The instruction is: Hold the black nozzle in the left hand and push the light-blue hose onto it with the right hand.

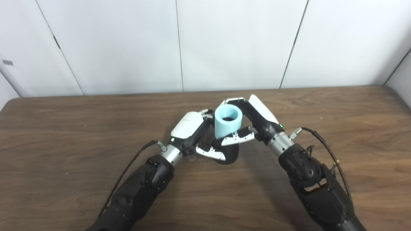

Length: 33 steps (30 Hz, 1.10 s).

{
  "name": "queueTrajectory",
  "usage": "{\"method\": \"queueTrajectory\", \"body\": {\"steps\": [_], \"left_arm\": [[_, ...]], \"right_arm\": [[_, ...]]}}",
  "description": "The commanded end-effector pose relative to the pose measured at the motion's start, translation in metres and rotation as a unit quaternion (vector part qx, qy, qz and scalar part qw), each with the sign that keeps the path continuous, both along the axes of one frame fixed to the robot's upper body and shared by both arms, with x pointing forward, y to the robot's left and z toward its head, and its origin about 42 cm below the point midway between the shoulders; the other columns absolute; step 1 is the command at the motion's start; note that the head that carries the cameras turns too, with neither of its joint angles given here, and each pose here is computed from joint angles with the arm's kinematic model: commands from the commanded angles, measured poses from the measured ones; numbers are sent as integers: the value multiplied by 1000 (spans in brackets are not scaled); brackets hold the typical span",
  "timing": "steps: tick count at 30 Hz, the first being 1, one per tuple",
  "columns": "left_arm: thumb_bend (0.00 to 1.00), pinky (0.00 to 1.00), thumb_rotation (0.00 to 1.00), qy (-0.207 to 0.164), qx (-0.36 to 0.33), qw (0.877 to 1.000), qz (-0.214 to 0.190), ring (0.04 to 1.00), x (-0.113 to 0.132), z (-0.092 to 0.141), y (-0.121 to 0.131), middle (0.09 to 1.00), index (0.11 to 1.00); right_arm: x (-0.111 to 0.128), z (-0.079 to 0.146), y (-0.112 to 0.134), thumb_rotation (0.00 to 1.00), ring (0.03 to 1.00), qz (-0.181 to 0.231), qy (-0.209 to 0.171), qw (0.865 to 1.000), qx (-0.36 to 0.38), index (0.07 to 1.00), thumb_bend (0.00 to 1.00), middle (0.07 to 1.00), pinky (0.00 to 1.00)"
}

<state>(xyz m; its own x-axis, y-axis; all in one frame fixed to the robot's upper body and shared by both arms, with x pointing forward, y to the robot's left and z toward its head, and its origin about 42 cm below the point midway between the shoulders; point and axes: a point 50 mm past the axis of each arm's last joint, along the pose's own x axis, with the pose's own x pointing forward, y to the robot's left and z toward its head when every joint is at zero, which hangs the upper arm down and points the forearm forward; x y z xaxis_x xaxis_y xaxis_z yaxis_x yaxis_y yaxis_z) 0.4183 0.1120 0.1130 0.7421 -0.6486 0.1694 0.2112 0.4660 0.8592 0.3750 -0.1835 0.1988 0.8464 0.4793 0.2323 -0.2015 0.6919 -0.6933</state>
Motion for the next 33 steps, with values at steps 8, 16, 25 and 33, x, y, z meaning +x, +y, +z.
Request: {"method": "queueTrajectory", "body": {"steps": [8,16,25,33], "left_arm": [[526,887,0,92,58,993,39,670,-38,-67,30,483,487],[526,886,0,95,61,993,37,672,-38,-67,28,487,483],[526,882,0,95,58,993,38,666,-38,-67,29,485,485],[526,894,0,98,54,993,39,671,-38,-69,28,483,487]], "right_arm": [[-14,-32,-9,0,421,71,-14,990,-117,512,500,494,347],[-14,-24,-7,79,572,56,29,986,-154,690,706,653,468],[-6,5,-6,304,999,-6,66,991,-117,1000,1000,1000,793],[5,24,-6,328,1000,-26,88,991,-100,1000,1000,1000,775]]}}
